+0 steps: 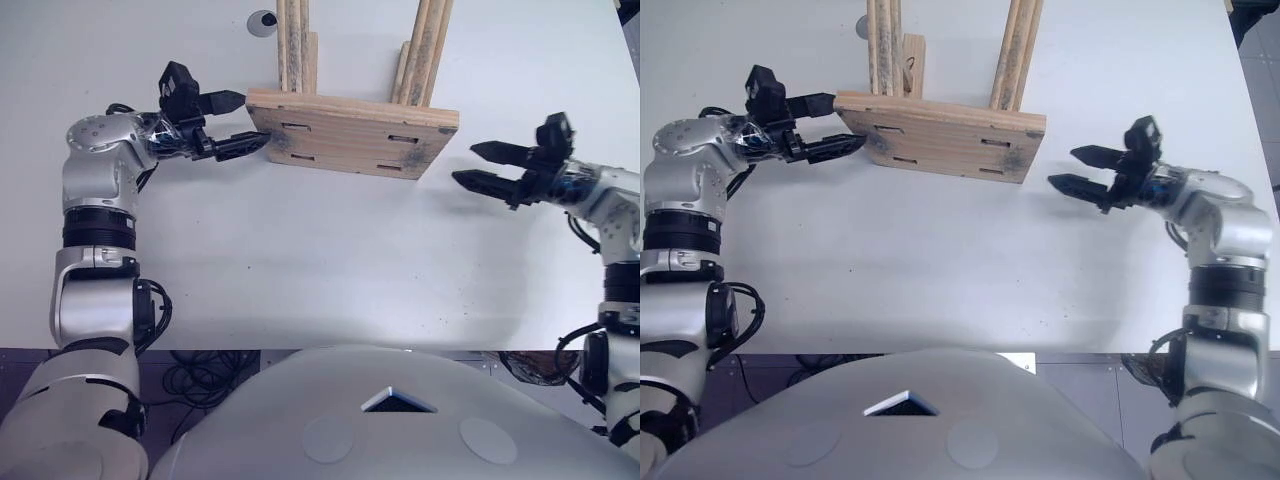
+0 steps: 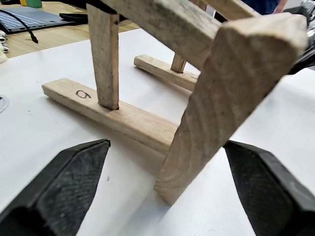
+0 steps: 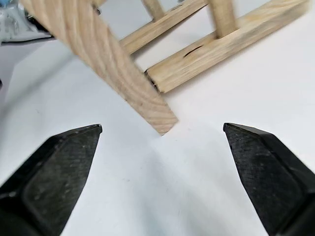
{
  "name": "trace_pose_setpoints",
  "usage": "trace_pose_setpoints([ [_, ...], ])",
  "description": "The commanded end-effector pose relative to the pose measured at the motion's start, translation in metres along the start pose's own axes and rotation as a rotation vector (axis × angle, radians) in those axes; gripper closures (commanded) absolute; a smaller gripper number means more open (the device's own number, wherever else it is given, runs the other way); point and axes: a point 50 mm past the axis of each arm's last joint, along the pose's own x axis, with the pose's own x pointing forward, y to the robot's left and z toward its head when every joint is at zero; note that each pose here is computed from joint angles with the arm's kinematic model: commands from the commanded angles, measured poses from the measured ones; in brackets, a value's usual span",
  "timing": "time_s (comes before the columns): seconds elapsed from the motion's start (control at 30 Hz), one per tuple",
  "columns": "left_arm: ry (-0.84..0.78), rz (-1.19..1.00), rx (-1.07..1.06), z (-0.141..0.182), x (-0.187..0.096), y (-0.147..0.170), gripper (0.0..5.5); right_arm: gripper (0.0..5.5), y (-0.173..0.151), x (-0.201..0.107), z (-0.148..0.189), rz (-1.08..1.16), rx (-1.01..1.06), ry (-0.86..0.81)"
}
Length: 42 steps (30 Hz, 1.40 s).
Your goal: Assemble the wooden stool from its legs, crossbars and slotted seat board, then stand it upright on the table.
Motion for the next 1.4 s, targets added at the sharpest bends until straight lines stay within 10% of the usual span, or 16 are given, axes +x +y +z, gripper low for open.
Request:
trace_pose_setpoints([
  [0.03, 0.008, -0.035, 0.016, 0.007, 0.014, 0.004, 1.45, 1.29, -0.004, 0.02, 0.009, 0.009, -0.059, 0.008],
  [0.5, 0.011, -0.201, -0.091, 0.002, 0.032, -0.006, 3.09, 3.62, 0.017, 0.055, 0.017, 0.188, -0.06, 0.028],
  [0.9, 0.013, -0.201, -0.738, 0.065, -0.013, -0.05, 3.45, 3.62, 0.042, 0.008, 0.095, 0.422, 0.634, 0.009],
  [1.1, -0.176, -0.006, -0.865, 0.091, -0.035, -0.023, 3.94, 3.65, 0.019, -0.008, 0.16, 0.335, 0.764, -0.198],
  [1.4, -0.225, 0.267, -1.021, 0.125, 0.01, 0.007, 4.12, 3.81, 0.001, 0.046, 0.182, 0.087, 1.075, -0.23],
])
